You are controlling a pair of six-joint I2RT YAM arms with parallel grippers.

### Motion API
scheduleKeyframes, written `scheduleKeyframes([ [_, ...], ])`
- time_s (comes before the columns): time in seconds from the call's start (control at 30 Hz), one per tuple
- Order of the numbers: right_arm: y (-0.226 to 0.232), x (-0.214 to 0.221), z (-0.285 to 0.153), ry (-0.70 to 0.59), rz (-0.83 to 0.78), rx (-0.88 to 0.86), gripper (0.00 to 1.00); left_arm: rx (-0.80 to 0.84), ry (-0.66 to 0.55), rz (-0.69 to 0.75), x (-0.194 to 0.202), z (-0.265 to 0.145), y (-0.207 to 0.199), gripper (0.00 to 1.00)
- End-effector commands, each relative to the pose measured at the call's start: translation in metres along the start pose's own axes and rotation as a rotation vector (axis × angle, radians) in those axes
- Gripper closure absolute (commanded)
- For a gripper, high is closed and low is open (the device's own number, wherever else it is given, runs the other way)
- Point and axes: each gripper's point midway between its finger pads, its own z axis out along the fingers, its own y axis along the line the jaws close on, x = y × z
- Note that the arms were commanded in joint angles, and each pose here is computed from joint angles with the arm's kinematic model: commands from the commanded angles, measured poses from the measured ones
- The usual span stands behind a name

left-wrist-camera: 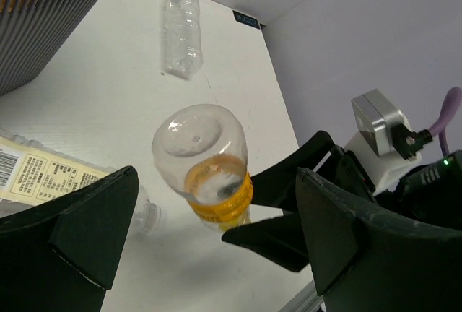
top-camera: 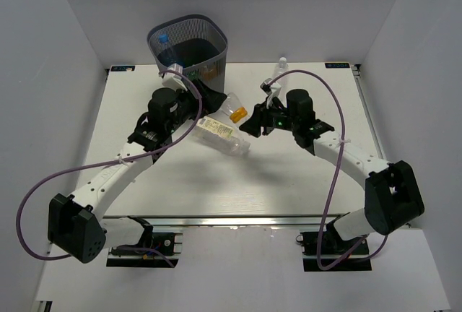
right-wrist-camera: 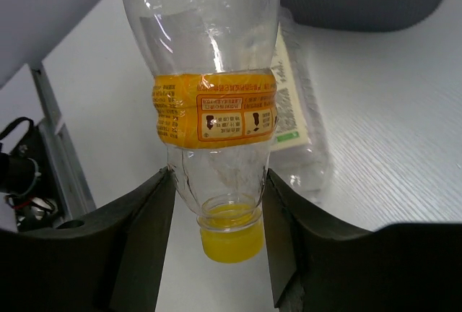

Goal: Put the plastic bottles in the bin

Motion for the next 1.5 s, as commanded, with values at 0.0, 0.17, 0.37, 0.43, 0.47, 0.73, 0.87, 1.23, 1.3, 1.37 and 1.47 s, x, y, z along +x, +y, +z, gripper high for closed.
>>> scheduleKeyframes([
  [0.0, 0.047, -0.052, -0.003, -0.161, -0.053, -0.13, 0.91, -0.016, -0.048, -0.003, -0.007, 0.001, 0.0, 0.02],
  [0.17, 0.075, -0.065, -0.005, -0.223, -0.087, -0.199, 0.9, -0.016, -0.023, 0.006, 0.002, 0.006, -0.001, 0.02],
  [0.37, 0.1, -0.07, -0.006, -0.248, -0.123, -0.272, 0.88, -0.011, -0.013, 0.007, 0.006, 0.011, -0.003, 0.05],
  [0.43, 0.101, -0.07, -0.006, -0.244, -0.123, -0.274, 0.82, 0.002, -0.02, 0.006, 0.005, 0.009, -0.007, 0.16],
  [0.47, 0.099, -0.07, -0.006, -0.244, -0.121, -0.264, 0.79, 0.009, -0.025, 0.006, 0.003, 0.008, -0.008, 0.25],
  [0.73, 0.081, -0.066, -0.003, -0.22, -0.126, -0.155, 0.11, -0.017, -0.102, 0.033, -0.021, 0.0, -0.013, 0.64],
  [0.87, 0.054, -0.066, -0.008, -0.201, -0.122, 0.017, 0.11, -0.123, -0.156, 0.083, -0.046, -0.005, -0.007, 0.66],
  [1.23, -0.018, -0.068, -0.053, -0.267, -0.104, 0.333, 0.11, -0.294, -0.501, 0.168, -0.193, -0.024, -0.021, 0.66],
  [1.3, -0.028, -0.063, -0.058, -0.259, -0.078, 0.357, 0.11, -0.351, -0.584, 0.158, -0.231, -0.024, -0.006, 0.65],
  [1.37, -0.042, -0.063, -0.066, -0.263, -0.057, 0.394, 0.11, -0.383, -0.638, 0.152, -0.259, -0.024, 0.011, 0.64],
  [1.47, -0.06, -0.061, -0.075, -0.264, -0.028, 0.442, 0.11, -0.413, -0.663, 0.171, -0.282, -0.004, 0.023, 0.6],
])
